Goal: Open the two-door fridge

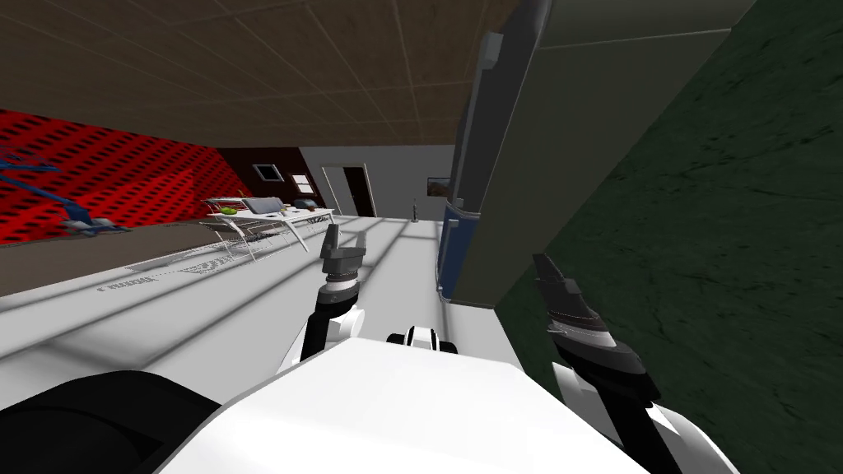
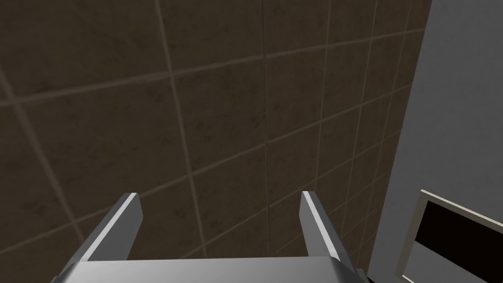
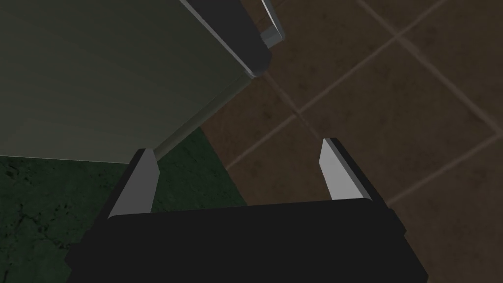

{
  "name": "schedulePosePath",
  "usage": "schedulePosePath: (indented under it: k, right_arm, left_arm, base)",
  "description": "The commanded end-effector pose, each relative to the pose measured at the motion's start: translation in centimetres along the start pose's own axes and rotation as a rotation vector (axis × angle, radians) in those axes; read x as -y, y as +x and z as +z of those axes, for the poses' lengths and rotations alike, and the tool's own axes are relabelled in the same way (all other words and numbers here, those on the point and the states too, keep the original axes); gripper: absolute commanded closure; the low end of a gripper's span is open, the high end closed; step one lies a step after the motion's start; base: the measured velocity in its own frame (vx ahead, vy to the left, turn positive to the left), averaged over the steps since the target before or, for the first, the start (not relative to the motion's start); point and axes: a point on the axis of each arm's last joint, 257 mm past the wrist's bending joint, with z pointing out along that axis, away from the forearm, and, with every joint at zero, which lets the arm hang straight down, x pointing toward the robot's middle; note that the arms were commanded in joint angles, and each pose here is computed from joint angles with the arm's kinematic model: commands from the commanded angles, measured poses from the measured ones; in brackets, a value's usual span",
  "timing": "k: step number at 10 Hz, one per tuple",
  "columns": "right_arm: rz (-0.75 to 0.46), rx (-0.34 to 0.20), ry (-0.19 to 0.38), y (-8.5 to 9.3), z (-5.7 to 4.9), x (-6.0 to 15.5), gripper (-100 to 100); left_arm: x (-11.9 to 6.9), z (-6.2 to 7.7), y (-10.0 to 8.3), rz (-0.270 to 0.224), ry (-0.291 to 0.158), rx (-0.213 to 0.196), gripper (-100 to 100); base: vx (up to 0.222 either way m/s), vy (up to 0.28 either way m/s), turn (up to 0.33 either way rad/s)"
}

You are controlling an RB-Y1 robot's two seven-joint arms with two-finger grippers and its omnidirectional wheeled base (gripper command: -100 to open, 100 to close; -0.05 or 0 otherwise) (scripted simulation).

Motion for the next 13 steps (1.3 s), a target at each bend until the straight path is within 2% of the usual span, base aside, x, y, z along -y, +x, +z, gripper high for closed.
schedulePosePath:
  k: [1,3,4,6,7,8,9,11,12,13]
  right_arm:
    - [-0.131,-0.024,0.014,-0.8,-0.5,0.8,-100]
    - [-0.292,-0.065,0.033,-1.5,-1.2,1.8,-100]
    - [-0.31,-0.062,0.037,-2.0,-1.2,2.0,-100]
    - [-0.481,-0.108,0.06,-2.9,-2.0,3.1,-100]
    - [-0.496,-0.107,0.064,-3.3,-2.1,3.3,-100]
    - [-0.583,-0.132,0.076,-3.7,-2.5,3.9,-100]
    - [-0.592,-0.132,0.079,-4.0,-2.6,4.0,-100]
    - [-0.763,-0.187,0.103,-4.9,-3.6,5.2,-100]
    - [-0.786,-0.186,0.11,-5.6,-3.6,5.3,-100]
    - [-0.868,-0.217,0.122,-6.0,-4.2,5.9,-100]
  left_arm:
    - [0.0,0.0,0.0,0.0,0.0,0.0,0]
    - [0.0,0.0,0.0,0.0,0.0,0.0,0]
    - [0.0,0.0,0.0,0.0,0.0,0.0,0]
    - [0.0,0.0,0.0,0.0,0.0,0.0,0]
    - [0.0,0.0,0.0,0.0,0.0,0.0,0]
    - [0.0,0.0,0.0,0.0,0.0,0.0,0]
    - [0.0,0.0,0.0,0.0,0.0,0.0,0]
    - [0.0,0.0,0.0,0.0,0.0,0.0,0]
    - [0.0,0.0,0.0,0.0,0.0,0.0,0]
    - [0.0,0.0,0.0,0.0,0.0,0.0,0]
  base:
    - [0.075,0.025,0.072]
    - [0.093,0.032,0.168]
    - [0.078,0.024,0.09]
    - [0.118,0.021,0.22]
    - [0.1,0.017,0.082]
    - [0.085,0.019,0.095]
    - [0.068,0.019,0.081]
    - [0.114,0.027,0.215]
    - [0.102,0.009,0.086]
    - [0.096,0.016,0.111]
